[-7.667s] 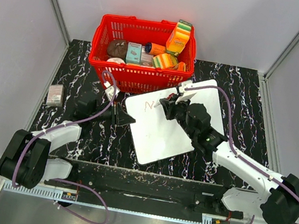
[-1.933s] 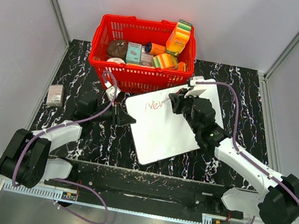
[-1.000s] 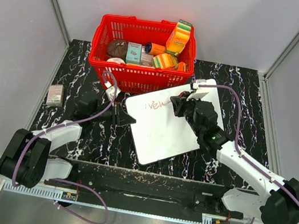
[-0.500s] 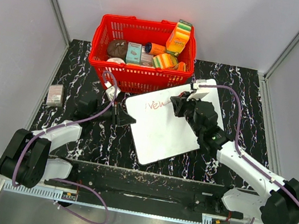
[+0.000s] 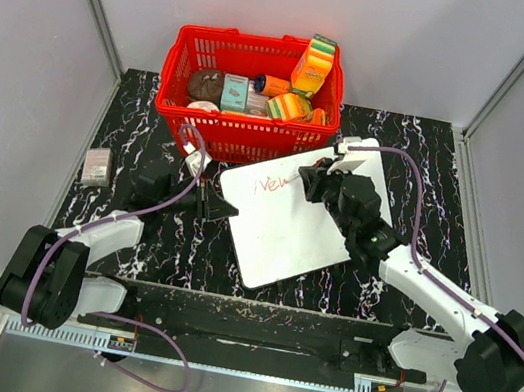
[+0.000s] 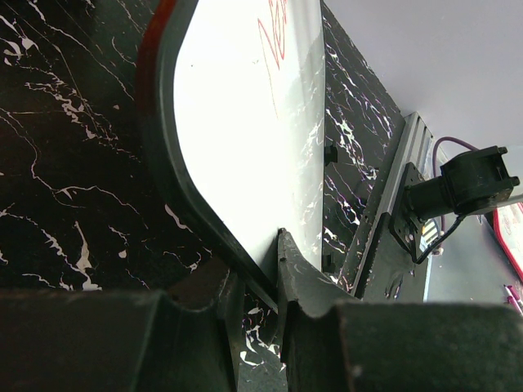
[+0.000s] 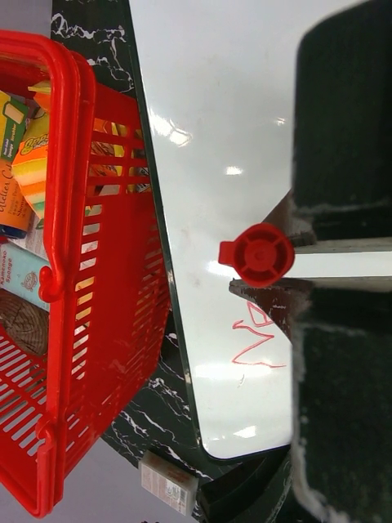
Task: Write a sentence on the whiteboard
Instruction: Write on the whiteboard with the whiteboard marker without the cap.
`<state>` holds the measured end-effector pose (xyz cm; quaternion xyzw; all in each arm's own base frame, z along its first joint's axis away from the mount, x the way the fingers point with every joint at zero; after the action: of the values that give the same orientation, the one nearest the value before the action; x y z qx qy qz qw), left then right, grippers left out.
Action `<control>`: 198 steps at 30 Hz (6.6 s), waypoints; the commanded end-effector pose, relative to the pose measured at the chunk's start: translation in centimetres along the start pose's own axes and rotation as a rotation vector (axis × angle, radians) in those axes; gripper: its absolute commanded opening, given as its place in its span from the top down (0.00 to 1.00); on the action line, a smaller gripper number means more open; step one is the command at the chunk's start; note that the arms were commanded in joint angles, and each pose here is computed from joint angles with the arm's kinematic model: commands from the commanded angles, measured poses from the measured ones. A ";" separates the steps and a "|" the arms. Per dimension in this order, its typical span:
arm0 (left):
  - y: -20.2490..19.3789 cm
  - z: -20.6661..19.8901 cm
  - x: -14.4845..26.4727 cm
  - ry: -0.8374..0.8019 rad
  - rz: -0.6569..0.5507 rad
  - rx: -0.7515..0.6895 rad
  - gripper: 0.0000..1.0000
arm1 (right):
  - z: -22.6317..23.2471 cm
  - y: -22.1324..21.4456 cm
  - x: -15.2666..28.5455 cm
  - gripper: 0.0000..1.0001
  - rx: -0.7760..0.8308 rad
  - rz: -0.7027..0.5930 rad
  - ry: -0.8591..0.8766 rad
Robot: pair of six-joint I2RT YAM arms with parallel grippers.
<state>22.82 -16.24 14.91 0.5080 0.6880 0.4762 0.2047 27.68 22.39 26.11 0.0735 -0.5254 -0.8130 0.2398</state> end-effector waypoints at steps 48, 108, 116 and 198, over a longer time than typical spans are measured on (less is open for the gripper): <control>-1.4 0.3 -0.6 -0.006 0.056 -0.137 1.00 | -3.0 4.6 5.2 1.00 -0.068 -0.092 -0.017; -1.5 0.3 -0.8 -0.008 0.068 -0.138 1.00 | -2.9 5.1 -0.3 1.00 -0.086 -0.171 -0.005; -1.4 0.3 -0.8 -0.008 0.067 -0.139 1.00 | -2.8 4.3 -0.1 1.00 -0.095 -0.141 0.023; -1.5 0.2 -1.0 -0.011 0.073 -0.139 1.00 | -3.3 6.5 -1.5 1.00 -0.109 -0.189 -0.051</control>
<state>22.93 -16.89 15.29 0.5115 0.6784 0.4822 0.2137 31.40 18.19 28.07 0.0629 -0.4840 -0.8550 0.1753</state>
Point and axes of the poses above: each gripper's point midway between its finger pads, its own x axis back along the fingers, its own z axis along the line the jaws close on, y = z × x, the point moved 6 cm from there along x, back along the fingers, and after that the axes turned 11 degrees about -x, right-handed, at the moved point
